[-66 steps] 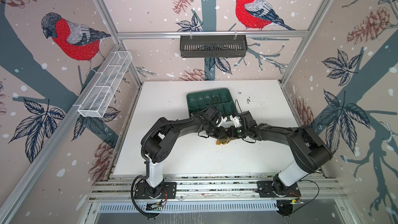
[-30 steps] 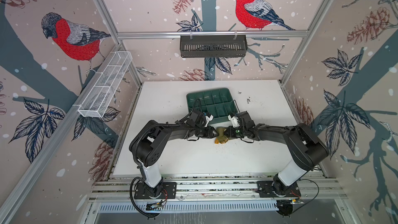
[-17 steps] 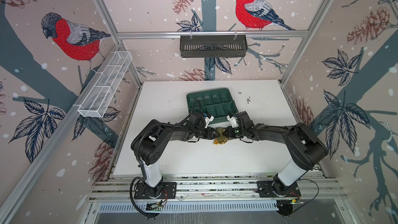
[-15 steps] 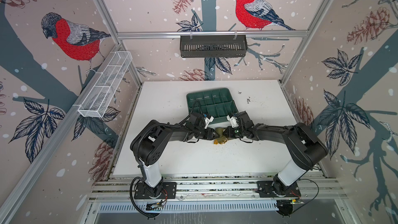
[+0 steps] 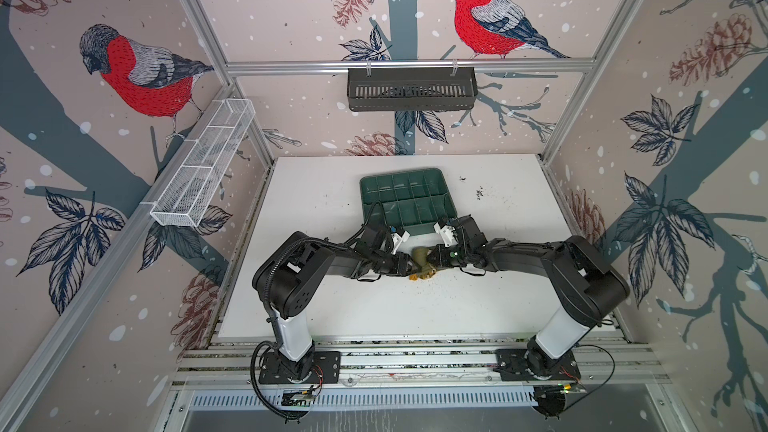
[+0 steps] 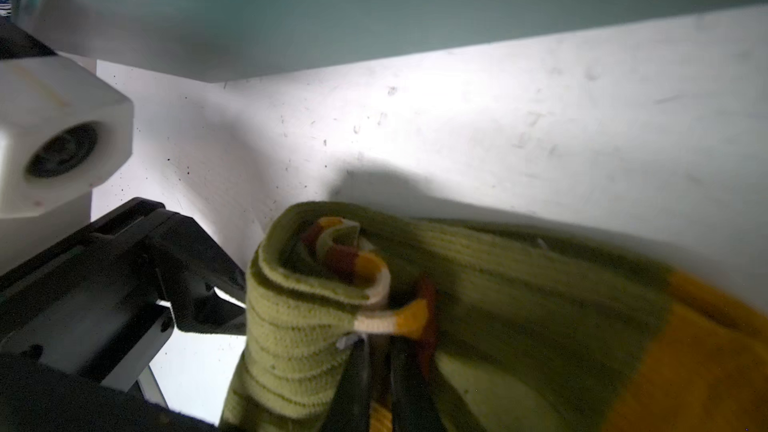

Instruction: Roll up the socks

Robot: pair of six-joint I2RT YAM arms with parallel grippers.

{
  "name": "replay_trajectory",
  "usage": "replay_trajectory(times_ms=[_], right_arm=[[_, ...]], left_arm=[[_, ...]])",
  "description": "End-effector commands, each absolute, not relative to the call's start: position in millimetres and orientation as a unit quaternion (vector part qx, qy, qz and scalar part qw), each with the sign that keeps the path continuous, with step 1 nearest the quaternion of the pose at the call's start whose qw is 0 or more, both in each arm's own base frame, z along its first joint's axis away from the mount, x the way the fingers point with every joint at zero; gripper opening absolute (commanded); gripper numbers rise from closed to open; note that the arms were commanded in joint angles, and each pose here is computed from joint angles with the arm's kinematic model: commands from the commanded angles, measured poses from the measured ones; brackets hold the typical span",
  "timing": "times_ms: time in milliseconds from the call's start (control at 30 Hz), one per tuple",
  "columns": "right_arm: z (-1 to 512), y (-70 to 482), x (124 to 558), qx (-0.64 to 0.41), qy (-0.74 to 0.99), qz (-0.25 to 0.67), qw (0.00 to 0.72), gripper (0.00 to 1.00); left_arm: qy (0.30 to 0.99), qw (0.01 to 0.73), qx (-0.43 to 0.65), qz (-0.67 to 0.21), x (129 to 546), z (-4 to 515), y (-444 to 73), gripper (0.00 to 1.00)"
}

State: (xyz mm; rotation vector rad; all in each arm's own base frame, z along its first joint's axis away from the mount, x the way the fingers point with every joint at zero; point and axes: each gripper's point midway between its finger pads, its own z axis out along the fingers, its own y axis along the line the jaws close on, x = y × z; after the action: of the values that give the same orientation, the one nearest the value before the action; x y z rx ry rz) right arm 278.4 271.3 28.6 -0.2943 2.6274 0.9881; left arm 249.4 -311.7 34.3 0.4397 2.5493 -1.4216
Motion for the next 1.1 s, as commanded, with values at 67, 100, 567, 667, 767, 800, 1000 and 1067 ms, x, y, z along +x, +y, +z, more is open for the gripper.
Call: replay_trajectory(times_ms=[67, 100, 567, 667, 767, 800, 1000, 1067], right_arm=[[19.1, 276.2, 263.6, -0.097, 0.926, 0.344, 0.125, 0.13], [18.9, 277.4, 262.6, -0.098, 0.925, 0.345, 0.124, 0.13], [19.8, 281.9, 241.0, -0.095, 0.924, 0.353, 0.113, 0.13], [17.8, 280.6, 236.7, -0.092, 0.925, 0.35, 0.112, 0.13], [15.6, 281.0, 232.6, -0.091, 0.926, 0.35, 0.11, 0.13], [15.1, 281.3, 231.9, -0.091, 0.926, 0.35, 0.109, 0.13], [16.5, 287.9, 227.8, -0.096, 0.924, 0.353, 0.108, 0.13], [16.6, 290.1, 226.1, -0.099, 0.925, 0.351, 0.108, 0.13]], left_arm=[[0.872, 0.075, 0.12, -0.468, 244.5, 26.9, -305.4, 0.45], [0.872, 0.076, 0.122, -0.469, 244.7, 28.2, -305.9, 0.45], [0.873, 0.088, 0.124, -0.464, 240.6, 39.7, -300.2, 0.3], [0.873, 0.083, 0.122, -0.465, 236.5, 37.7, -298.5, 0.27], [0.872, 0.08, 0.121, -0.467, 233.0, 37.8, -297.5, 0.24], [0.872, 0.08, 0.122, -0.468, 231.9, 38.3, -297.5, 0.24], [0.871, 0.081, 0.131, -0.466, 226.7, 48.9, -298.2, 0.2], [0.877, 0.084, 0.136, -0.454, 226.3, 54.0, -297.1, 0.19]])
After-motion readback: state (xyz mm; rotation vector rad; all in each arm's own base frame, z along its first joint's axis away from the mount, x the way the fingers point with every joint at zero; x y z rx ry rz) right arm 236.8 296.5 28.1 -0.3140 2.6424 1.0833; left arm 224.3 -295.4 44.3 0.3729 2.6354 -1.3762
